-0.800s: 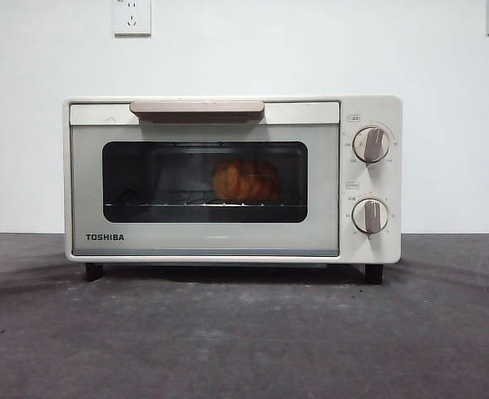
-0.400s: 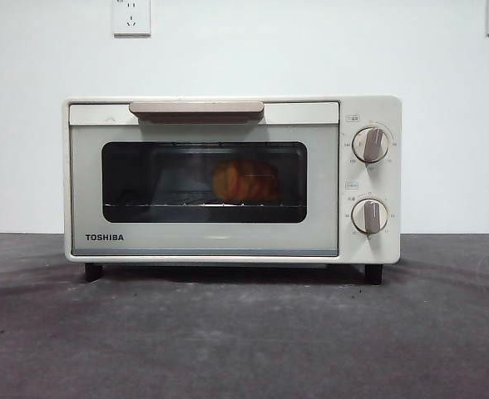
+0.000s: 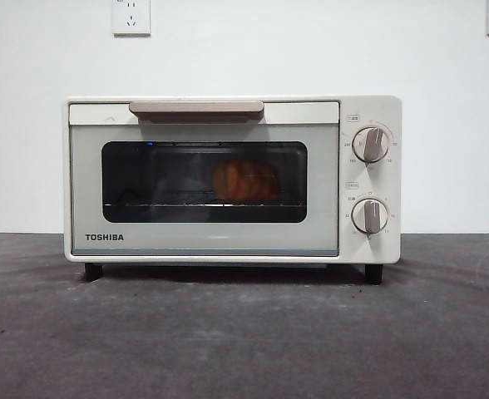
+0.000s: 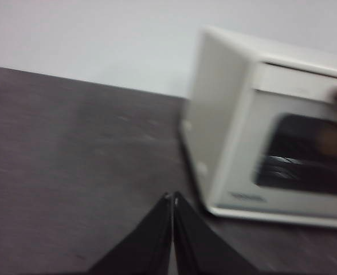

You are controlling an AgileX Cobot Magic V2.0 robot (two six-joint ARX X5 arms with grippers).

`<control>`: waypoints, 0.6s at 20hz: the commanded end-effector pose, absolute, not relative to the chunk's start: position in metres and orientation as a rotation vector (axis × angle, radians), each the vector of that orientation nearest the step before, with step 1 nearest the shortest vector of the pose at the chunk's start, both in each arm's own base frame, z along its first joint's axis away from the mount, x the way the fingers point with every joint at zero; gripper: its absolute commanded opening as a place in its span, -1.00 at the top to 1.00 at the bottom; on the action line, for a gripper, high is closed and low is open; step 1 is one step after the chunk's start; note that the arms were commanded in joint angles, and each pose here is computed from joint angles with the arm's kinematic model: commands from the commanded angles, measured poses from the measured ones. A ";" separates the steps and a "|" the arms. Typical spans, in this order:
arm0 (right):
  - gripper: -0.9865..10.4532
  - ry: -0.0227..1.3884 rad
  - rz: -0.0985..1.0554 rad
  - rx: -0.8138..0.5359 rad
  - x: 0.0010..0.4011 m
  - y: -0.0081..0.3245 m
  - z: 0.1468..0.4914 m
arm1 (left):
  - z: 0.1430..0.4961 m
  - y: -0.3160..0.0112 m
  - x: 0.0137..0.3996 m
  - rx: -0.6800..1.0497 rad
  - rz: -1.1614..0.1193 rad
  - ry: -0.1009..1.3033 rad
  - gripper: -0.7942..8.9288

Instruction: The left arm flap open the oven, the right arm pick bread and place it into oven, the left arm flap close the oven

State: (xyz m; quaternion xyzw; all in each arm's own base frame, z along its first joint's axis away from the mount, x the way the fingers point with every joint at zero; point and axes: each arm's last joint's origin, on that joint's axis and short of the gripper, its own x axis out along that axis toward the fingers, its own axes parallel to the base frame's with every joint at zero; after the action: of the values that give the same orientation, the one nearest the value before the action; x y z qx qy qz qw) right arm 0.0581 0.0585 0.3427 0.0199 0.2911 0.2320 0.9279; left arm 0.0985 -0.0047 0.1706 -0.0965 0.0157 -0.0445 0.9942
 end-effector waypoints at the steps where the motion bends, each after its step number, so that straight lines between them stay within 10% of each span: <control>1: 0.80 0.582 0.486 0.038 0.058 0.059 0.345 | 0.168 -0.002 0.097 -0.164 -0.009 -0.015 0.82; 12: 0.80 0.582 0.486 0.038 0.058 0.059 0.345 | 0.157 0.003 0.096 -0.126 0.159 0.087 0.82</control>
State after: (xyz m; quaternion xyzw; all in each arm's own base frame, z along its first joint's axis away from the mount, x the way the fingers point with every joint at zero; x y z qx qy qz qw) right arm 0.0581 0.0585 0.3425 0.0196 0.2913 0.2318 0.9279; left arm 0.0951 0.0024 0.1632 -0.0687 0.0377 0.0776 0.9939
